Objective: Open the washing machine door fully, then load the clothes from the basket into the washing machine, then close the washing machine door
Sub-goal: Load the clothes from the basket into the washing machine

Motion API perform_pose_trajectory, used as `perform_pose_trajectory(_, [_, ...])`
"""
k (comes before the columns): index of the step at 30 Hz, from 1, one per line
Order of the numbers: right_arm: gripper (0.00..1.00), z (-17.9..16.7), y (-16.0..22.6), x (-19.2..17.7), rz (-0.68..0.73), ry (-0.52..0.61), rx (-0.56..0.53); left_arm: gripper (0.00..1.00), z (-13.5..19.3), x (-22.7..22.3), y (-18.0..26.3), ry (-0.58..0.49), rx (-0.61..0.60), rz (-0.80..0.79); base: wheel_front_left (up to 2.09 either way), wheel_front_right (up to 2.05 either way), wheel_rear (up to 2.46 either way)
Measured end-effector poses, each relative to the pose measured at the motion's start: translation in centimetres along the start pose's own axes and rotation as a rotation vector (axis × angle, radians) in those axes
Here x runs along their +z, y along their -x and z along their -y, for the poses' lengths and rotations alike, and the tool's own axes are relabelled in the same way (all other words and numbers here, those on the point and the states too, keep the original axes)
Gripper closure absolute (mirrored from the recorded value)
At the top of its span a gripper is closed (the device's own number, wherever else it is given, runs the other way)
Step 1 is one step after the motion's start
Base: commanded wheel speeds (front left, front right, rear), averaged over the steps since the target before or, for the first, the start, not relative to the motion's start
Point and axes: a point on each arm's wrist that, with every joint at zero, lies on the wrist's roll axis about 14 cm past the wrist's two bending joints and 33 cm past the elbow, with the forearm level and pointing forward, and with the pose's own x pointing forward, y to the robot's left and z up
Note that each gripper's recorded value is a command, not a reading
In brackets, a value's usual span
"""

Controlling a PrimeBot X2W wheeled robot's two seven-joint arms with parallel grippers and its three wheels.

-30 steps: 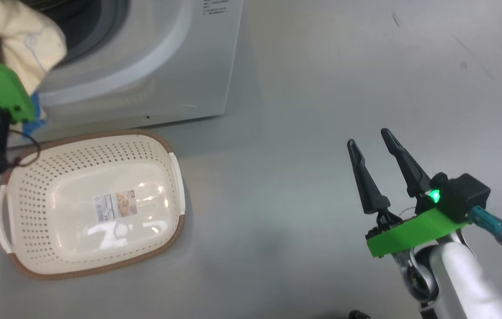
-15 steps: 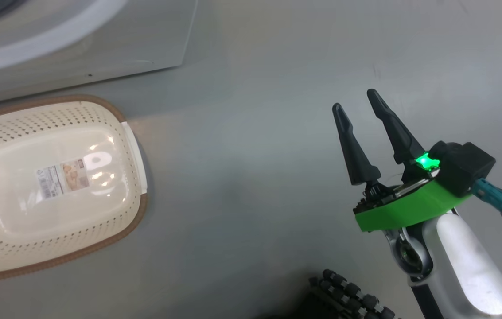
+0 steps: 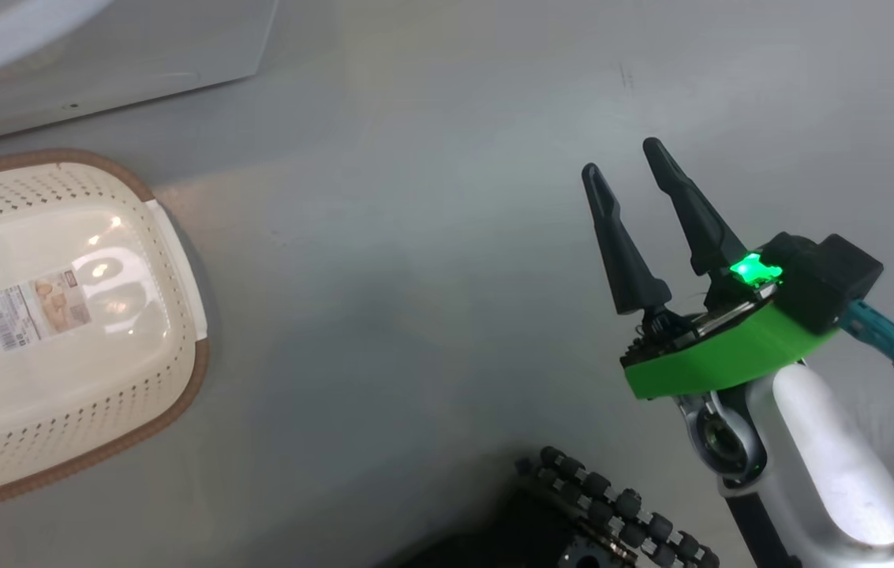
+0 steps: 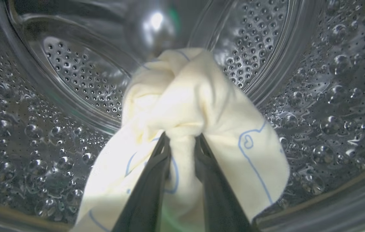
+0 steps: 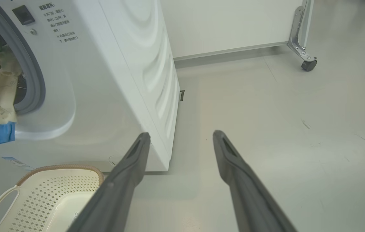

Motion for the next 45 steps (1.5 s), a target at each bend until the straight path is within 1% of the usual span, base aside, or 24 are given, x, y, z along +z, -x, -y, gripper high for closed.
perform_pose_trajectory(3, [0.0,0.2,-0.2,-0.1,-0.004,0.006,-0.005,1.0,-0.8,0.5,-0.5,0.019,0.035,0.072,0.0,0.0,0.0])
perform_pose_trajectory(6, [0.0,0.4,-0.2,-0.3,-0.009,0.008,-0.008,1.0,-1.4,-0.2,-0.8,0.031,0.063,0.082,0.0,0.0,0.0])
perform_pose_trajectory(7, [0.0,0.4,-0.2,-0.4,-0.011,0.009,-0.009,0.8,-1.6,-0.7,-0.9,0.037,0.071,0.069,0.0,0.0,0.0])
perform_pose_trajectory(8, [0.0,0.4,-0.2,-0.4,-0.012,0.009,-0.01,0.47,-1.7,-1.3,-1.0,0.044,0.076,0.049,0.0,0.0,0.0])
perform_pose_trajectory(9, [0.0,0.4,-0.2,-0.5,-0.013,0.008,-0.009,0.0,-1.8,-1.8,-1.0,0.048,0.079,0.035,0.0,0.0,0.0])
perform_pose_trajectory(12, [0.0,0.3,-0.4,-0.6,-0.014,0.006,-0.004,0.0,-1.8,-2.8,-0.9,0.054,0.085,0.0,0.0,0.0,0.0])
perform_pose_trajectory(15, [0.0,0.0,-0.7,-0.5,-0.008,0.004,0.007,0.0,-1.8,-3.4,-0.8,0.087,0.089,-0.021,0.0,0.0,0.0])
perform_pose_trajectory(19, [0.0,-0.3,-1.1,0.1,0.013,0.003,0.019,0.0,-2.1,-2.9,-0.4,0.092,0.096,-0.017,0.0,0.0,0.0])
perform_pose_trajectory(21, [0.0,-0.4,-1.1,0.4,0.02,0.002,0.022,0.0,-2.3,-2.8,0.0,0.096,0.108,-0.016,0.0,0.0,0.0])
perform_pose_trajectory(26, [0.0,-0.9,-1.5,0.8,0.038,0.014,0.039,0.0,-2.1,-4.5,1.8,0.1,0.125,-0.06,0.0,0.0,0.0])
perform_pose_trajectory(29, [0.0,-1.3,-1.7,1.2,0.051,0.023,0.053,0.0,-1.7,-5.3,3.2,0.115,0.137,-0.065,0.0,0.0,0.0])
perform_pose_trajectory(33, [0.0,-1.7,-1.9,1.7,0.07,0.037,0.066,0.0,-0.8,-5.6,5.4,0.108,0.138,-0.046,0.0,0.0,0.0])
perform_pose_trajectory(35, [0.0,-2.0,-1.9,2.1,0.082,0.043,0.075,0.0,-0.4,-5.6,6.7,0.125,0.148,-0.032,0.0,0.0,0.0])
perform_pose_trajectory(42, [0.0,-3.1,-1.6,2.8,0.102,0.054,0.101,0.0,1.0,-5.4,12.5,0.16,0.174,0.016,0.0,0.0,0.0])
perform_pose_trajectory(43, [0.0,-3.5,-1.5,2.9,0.105,0.055,0.112,0.0,1.6,-5.4,14.4,0.166,0.175,0.017,0.0,0.0,0.0])
perform_pose_trajectory(44, [0.0,-3.8,-1.4,3.0,0.109,0.056,0.118,0.0,1.9,-5.4,15.3,0.17,0.174,0.021,0.0,0.0,0.0])
perform_pose_trajectory(45, [0.0,-3.8,-1.4,3.0,0.109,0.056,0.118,0.0,1.9,-5.4,15.3,0.17,0.174,0.021,0.0,0.0,0.0])
